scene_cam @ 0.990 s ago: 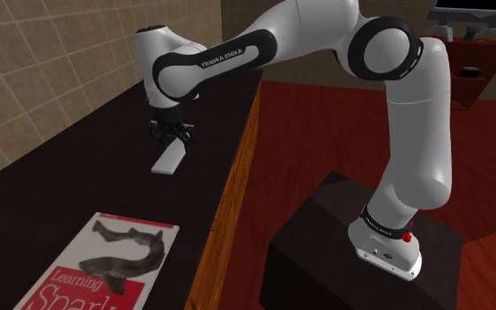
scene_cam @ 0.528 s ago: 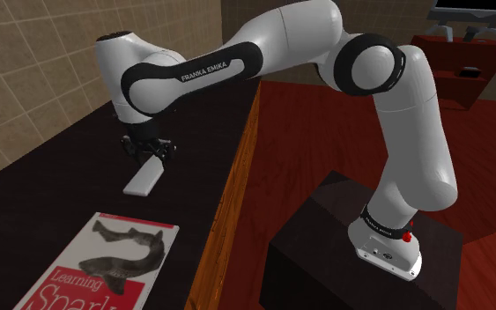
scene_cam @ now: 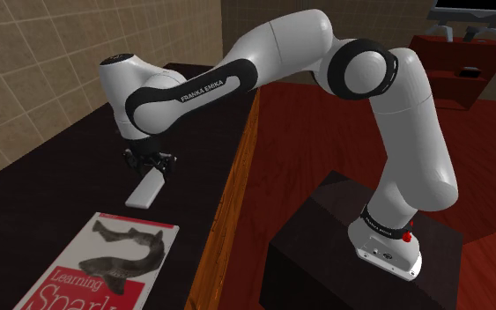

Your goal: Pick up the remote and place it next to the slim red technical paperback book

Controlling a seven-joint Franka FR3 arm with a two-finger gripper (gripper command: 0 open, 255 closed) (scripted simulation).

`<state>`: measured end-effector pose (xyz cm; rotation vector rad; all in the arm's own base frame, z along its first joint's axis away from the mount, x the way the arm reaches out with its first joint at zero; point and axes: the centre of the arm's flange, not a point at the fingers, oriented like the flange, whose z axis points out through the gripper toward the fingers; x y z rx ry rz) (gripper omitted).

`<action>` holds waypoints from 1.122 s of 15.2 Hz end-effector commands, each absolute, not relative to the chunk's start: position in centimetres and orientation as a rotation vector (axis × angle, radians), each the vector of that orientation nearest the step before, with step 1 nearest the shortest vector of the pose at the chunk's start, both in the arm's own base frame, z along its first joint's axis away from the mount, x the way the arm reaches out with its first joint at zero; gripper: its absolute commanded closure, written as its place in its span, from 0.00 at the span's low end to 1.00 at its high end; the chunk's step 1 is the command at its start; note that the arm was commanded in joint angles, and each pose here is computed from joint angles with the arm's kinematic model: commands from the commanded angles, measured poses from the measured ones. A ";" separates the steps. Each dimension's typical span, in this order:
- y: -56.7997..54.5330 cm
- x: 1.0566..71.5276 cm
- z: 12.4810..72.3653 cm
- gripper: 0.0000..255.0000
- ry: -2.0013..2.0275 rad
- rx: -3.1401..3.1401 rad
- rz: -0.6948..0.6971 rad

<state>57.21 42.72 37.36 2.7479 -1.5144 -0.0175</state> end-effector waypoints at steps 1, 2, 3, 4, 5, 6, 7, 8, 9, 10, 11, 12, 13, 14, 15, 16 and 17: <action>42.7 57.2 36.2 1.00 -1.515 2.749 -0.017; 42.7 57.2 35.7 1.00 -1.515 2.749 -0.017; 42.7 57.2 35.2 1.00 -1.515 2.749 -0.017; 42.7 57.2 34.6 1.00 -1.515 2.749 -0.017; 42.7 57.2 34.0 1.00 -1.515 2.749 -0.017; 42.7 57.2 34.0 1.00 -1.515 2.749 -0.017; 42.7 57.2 34.0 1.00 -1.515 2.749 -0.017; 42.7 57.2 34.0 1.00 -1.515 2.749 -0.017; 42.7 57.2 34.0 1.00 -1.515 2.749 -0.017; 42.7 57.2 34.0 1.00 -1.515 2.749 -0.017; 42.7 57.2 34.0 1.00 -1.515 2.749 -0.017; 42.7 57.2 34.0 1.00 -1.515 2.749 -0.017; 42.7 57.2 34.0 1.00 -1.515 2.749 -0.017; 42.7 57.2 34.0 0.00 -1.515 2.749 -0.017; 42.7 57.2 34.0 0.00 -1.515 2.749 -0.017; 42.7 57.2 34.1 0.00 -1.515 2.749 -0.017; 42.7 57.2 34.1 0.00 -1.515 2.749 -0.017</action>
